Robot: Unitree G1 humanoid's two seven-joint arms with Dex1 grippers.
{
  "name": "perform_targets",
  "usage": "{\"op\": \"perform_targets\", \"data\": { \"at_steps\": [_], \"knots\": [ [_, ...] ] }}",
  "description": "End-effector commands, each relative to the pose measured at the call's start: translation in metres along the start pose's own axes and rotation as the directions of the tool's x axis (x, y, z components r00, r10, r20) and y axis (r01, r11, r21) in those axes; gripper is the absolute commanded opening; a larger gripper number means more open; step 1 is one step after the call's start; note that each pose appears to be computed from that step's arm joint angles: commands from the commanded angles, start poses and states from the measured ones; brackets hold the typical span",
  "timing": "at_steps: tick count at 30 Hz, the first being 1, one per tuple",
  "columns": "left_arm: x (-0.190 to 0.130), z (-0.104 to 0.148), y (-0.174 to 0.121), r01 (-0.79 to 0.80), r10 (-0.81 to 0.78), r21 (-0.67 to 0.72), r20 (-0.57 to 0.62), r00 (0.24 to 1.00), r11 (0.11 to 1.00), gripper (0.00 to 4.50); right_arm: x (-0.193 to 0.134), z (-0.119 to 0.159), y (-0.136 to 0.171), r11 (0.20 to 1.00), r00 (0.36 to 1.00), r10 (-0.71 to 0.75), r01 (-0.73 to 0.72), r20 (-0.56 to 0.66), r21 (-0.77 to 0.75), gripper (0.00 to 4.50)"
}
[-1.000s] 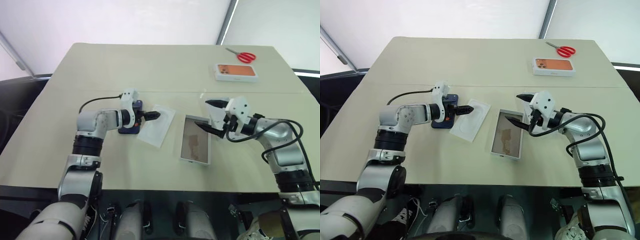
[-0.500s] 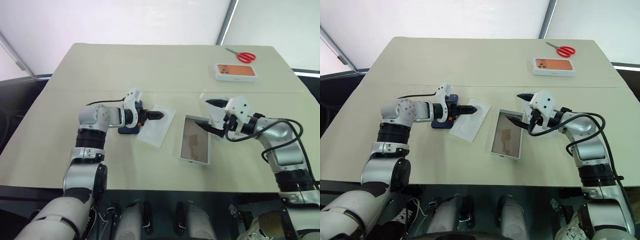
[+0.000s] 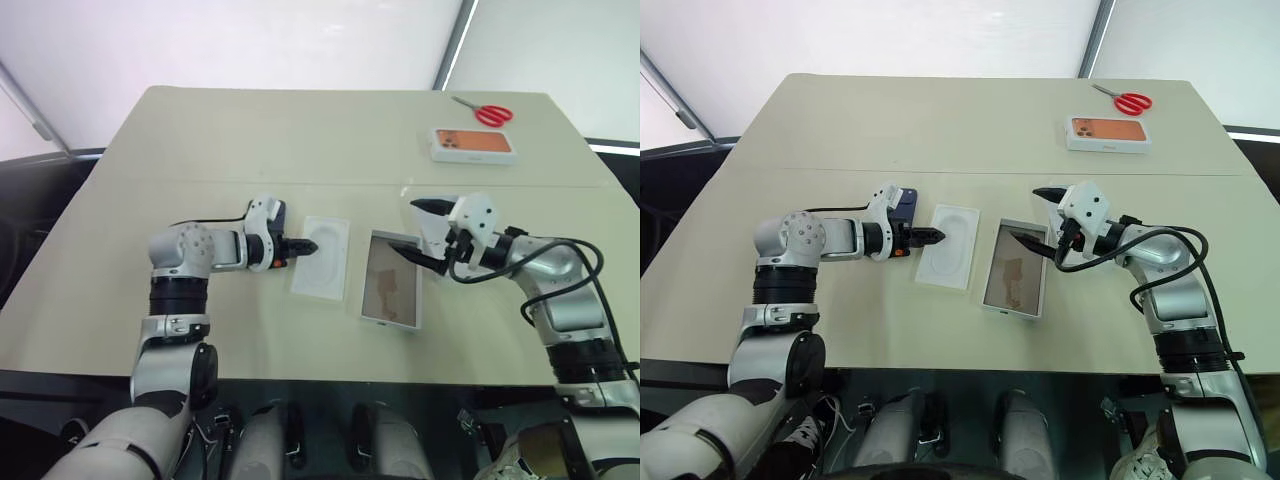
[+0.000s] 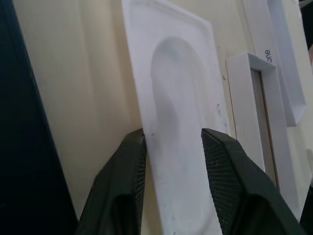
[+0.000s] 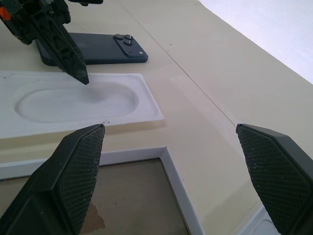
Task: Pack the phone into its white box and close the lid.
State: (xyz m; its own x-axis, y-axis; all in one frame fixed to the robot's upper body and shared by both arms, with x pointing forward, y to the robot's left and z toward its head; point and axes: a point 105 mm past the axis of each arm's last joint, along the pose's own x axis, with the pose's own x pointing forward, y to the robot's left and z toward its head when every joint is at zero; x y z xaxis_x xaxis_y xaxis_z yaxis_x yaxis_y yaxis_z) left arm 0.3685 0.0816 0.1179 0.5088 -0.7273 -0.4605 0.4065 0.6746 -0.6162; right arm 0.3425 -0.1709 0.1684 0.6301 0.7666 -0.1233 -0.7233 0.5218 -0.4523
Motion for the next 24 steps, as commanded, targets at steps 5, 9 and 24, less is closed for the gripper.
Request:
{"op": "perform_targets", "data": {
  "at_steps": [5,9,24],
  "knots": [
    [-0.001,-0.012,0.002,0.001,-0.001,-0.013,-0.01,1.0,1.0,1.91,-0.001,0.013,-0.006,0.999,0.999,-0.021,0.023,0.043,-0.043,4.5],
    [0.0,-0.016,0.003,-0.007,0.006,-0.023,-0.013,1.0,1.0,0.26,0.0,0.013,-0.005,0.999,0.999,-0.022,0.024,0.045,-0.041,4.5],
    [-0.008,-0.005,-0.001,0.055,-0.047,-0.095,0.085,0.995,0.994,0.03,-0.007,0.012,0.002,1.0,0.999,0.025,-0.026,0.037,0.007,4.5]
  ]
}}
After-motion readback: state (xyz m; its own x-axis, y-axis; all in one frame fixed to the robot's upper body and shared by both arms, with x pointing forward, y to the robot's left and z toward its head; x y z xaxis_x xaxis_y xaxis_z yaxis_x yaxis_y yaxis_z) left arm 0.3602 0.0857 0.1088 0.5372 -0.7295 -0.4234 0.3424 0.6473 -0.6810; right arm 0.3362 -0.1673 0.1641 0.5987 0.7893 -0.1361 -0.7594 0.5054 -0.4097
